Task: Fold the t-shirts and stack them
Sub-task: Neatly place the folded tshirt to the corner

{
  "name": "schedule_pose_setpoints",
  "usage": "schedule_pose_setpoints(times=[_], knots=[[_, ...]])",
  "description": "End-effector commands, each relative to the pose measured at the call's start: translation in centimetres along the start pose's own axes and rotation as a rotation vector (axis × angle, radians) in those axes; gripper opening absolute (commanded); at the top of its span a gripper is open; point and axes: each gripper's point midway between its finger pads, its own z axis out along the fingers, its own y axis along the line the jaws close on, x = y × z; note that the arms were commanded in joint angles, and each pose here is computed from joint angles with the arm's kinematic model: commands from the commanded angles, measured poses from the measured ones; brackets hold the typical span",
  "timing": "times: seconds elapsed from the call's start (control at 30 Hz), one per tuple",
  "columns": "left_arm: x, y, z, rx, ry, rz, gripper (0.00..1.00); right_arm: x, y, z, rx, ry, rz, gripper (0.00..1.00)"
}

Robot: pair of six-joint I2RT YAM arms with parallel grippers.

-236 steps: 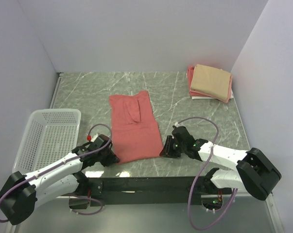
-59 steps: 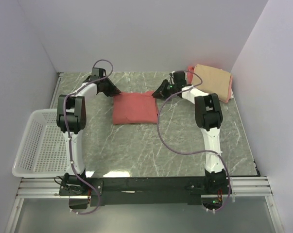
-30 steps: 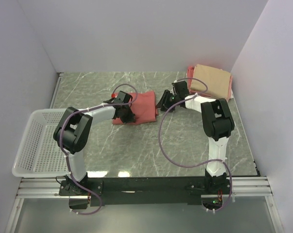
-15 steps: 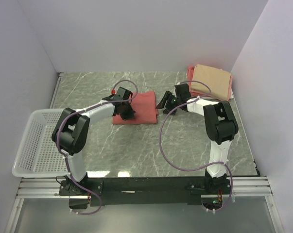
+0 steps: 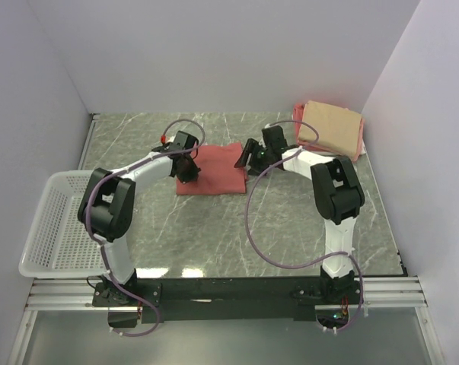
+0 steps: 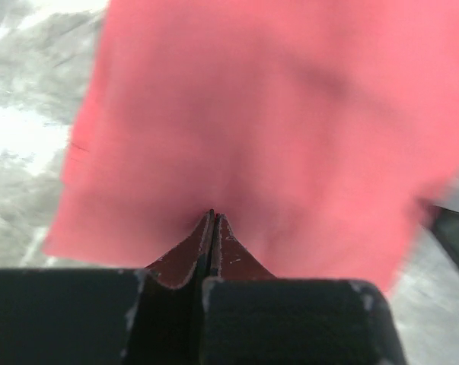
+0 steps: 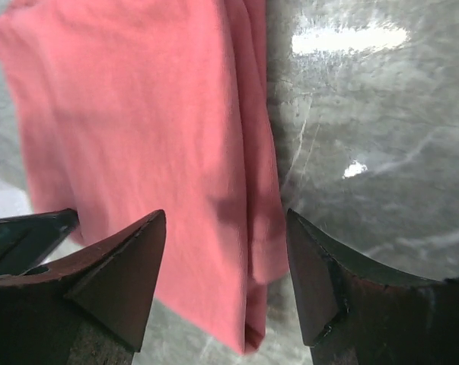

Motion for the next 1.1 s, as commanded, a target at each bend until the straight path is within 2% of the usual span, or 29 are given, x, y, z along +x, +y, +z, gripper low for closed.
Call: schedule_pose_setpoints(times=[0.0,0.17,0.4,0.5,0.7,0.8,0.83,0.87,1.07], knots=[[1.4,2.5,2.2,-0.081,0.026,0.016,0.01,1.0,-1.1,1.2,0.107,0.026,-0.026,0.71],[2.6,3.2,3.2,-0.086,0.059,0.016,0.01,1.4,-1.9,1.8,0.164,0.017,-0.019,0.72],[2.3,2.6,3.1,-0.074,0.06,0.024,0.01,3.2,0.0,3.7,0.135,0.067,-0.039,0.71],[2.2,2.4,3.0,-0.066,0.063,0.025,0.01,4.1,1.2,4.6,0.123,0.084,-0.037,0.66],[2.2,1.8,2.7,-0.039,0.072,0.023,0.01,4.5,1.7,5.7,0.142,0.091,-0.029,0.42],[2.0,1.1,2.2,-0.013,0.075,0.024,0.01,4.4,1.4,5.8,0.185,0.082,-0.066,0.17],[1.7,0.6,1.9,-0.007,0.071,0.025,0.01,4.3,1.4,5.8,0.194,0.078,-0.085,0.04],[1.4,0.4,1.5,-0.002,0.065,0.027,0.01,4.2,1.2,5.8,0.208,0.074,-0.094,0.0],[-2.0,-0.7,-1.9,0.019,-0.001,0.058,0.01,0.7,-0.8,2.9,0.439,-0.053,-0.218,0.0]])
